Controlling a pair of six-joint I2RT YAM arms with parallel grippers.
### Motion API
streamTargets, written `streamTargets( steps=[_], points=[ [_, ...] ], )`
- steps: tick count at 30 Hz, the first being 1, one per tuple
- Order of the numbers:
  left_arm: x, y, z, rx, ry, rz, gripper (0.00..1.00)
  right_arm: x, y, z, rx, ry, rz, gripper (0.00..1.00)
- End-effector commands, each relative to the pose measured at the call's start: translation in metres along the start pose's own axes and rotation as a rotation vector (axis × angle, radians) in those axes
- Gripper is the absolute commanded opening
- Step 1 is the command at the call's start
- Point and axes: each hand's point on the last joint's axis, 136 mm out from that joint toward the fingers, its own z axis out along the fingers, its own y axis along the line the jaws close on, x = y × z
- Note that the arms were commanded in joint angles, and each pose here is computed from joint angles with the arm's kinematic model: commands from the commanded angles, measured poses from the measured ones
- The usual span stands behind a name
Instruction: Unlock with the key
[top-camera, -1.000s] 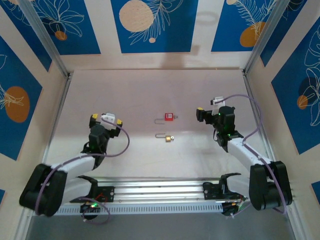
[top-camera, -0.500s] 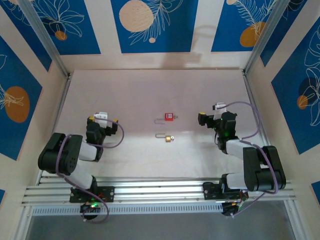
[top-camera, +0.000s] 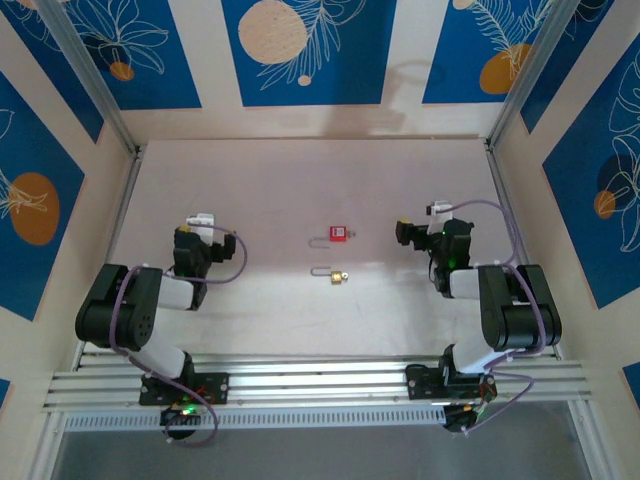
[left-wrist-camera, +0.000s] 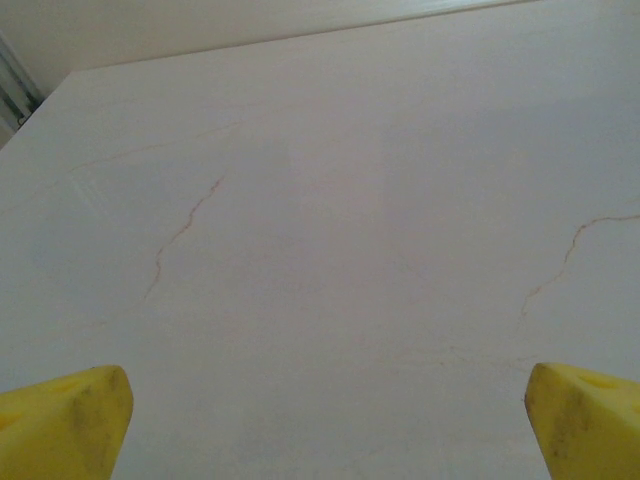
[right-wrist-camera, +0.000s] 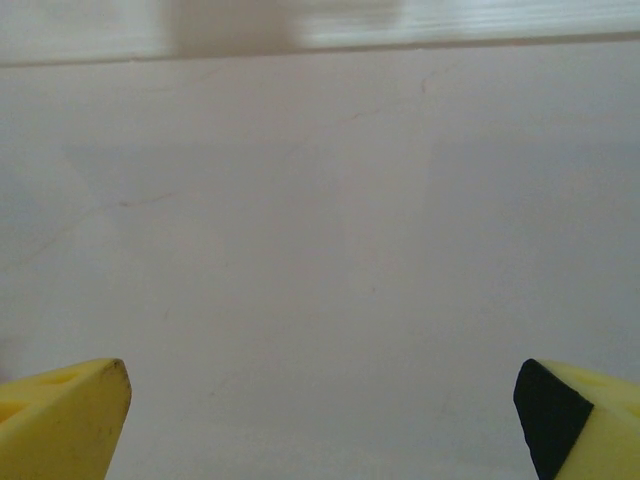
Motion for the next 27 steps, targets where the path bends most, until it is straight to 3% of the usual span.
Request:
streamTargets(
  steps=[1,27],
  points=[
    [-0.0097,0.0088,0.0002,-0.029,-0.022,-0.025,1.0,0.0038,0.0013,0.0014,-0.023,0.024,0.025,0.99],
    [-0.0103,0.0089,0.0002,-0.029,-0.025,-0.023,1.0,0.0041,0.0018,0.0005,-0.016,0.021,0.017,0.99]
  ],
)
